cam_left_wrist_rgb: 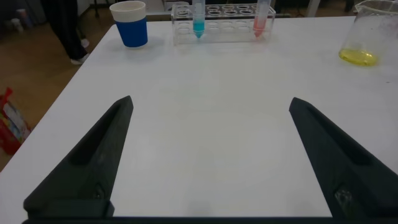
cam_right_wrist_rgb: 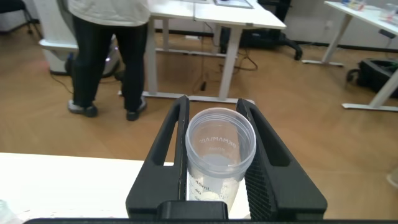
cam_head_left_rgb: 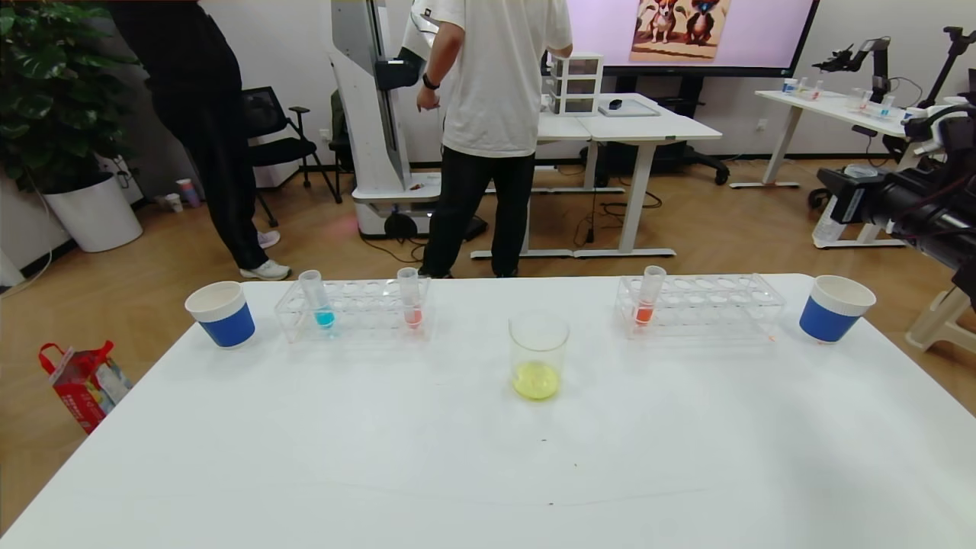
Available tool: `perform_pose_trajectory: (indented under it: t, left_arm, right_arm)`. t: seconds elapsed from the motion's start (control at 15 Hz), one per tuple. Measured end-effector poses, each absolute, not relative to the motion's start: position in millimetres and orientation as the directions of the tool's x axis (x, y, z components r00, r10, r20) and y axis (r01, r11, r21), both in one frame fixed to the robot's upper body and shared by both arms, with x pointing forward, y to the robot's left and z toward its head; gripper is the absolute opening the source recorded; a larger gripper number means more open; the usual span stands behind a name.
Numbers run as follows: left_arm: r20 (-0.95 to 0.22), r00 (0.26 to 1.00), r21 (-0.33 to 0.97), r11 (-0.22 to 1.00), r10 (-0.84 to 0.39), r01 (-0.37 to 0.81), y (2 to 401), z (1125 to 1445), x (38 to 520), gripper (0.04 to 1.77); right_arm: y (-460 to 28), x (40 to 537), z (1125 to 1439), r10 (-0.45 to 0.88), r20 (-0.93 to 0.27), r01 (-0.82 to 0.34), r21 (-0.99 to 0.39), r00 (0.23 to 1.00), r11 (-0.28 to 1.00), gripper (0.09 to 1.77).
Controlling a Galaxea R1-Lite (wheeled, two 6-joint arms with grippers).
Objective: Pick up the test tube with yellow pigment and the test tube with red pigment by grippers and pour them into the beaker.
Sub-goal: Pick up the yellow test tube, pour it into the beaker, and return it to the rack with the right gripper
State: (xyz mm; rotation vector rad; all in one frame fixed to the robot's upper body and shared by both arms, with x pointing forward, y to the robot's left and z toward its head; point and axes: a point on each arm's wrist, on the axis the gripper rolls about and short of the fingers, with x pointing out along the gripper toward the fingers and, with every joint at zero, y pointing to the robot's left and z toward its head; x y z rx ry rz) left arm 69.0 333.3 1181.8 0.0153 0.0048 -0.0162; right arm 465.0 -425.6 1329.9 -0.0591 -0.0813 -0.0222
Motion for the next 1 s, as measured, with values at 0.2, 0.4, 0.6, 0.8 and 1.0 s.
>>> perform_pose_trajectory:
  t: [0.2, 0.4, 0.6, 0.8, 1.0]
  left_arm:
    - [-0.005, 1.0, 0.015, 1.0, -0.017, 0.017, 333, 1182, 69, 1.75]
    - [-0.005, 1.0, 0.015, 1.0, -0.017, 0.017, 333, 1182, 69, 1.75]
    - [-0.005, 1.0, 0.015, 1.0, -0.017, 0.017, 333, 1182, 69, 1.75]
    - [-0.004, 1.0, 0.015, 1.0, -0.017, 0.017, 333, 1182, 69, 1.75]
    - [-0.004, 1.0, 0.015, 1.0, -0.017, 0.017, 333, 1182, 69, 1.75]
  right_arm:
    - [-455, 474, 1317, -0.088, 0.064, 0.094, -0.093, 0.994, 0.991, 0.52]
    - [-473, 482, 1296, -0.13, 0.015, 0.131, -0.092, 0.991, 0.987, 0.52]
    - [-484, 487, 1277, -0.151, 0.003, 0.15, -0.11, 0.989, 0.983, 0.52]
    - [-493, 493, 1256, -0.166, -0.008, 0.164, -0.114, 0.986, 0.98, 0.52]
    - [-500, 497, 1235, -0.178, -0.045, 0.173, -0.104, 0.983, 0.979, 0.52]
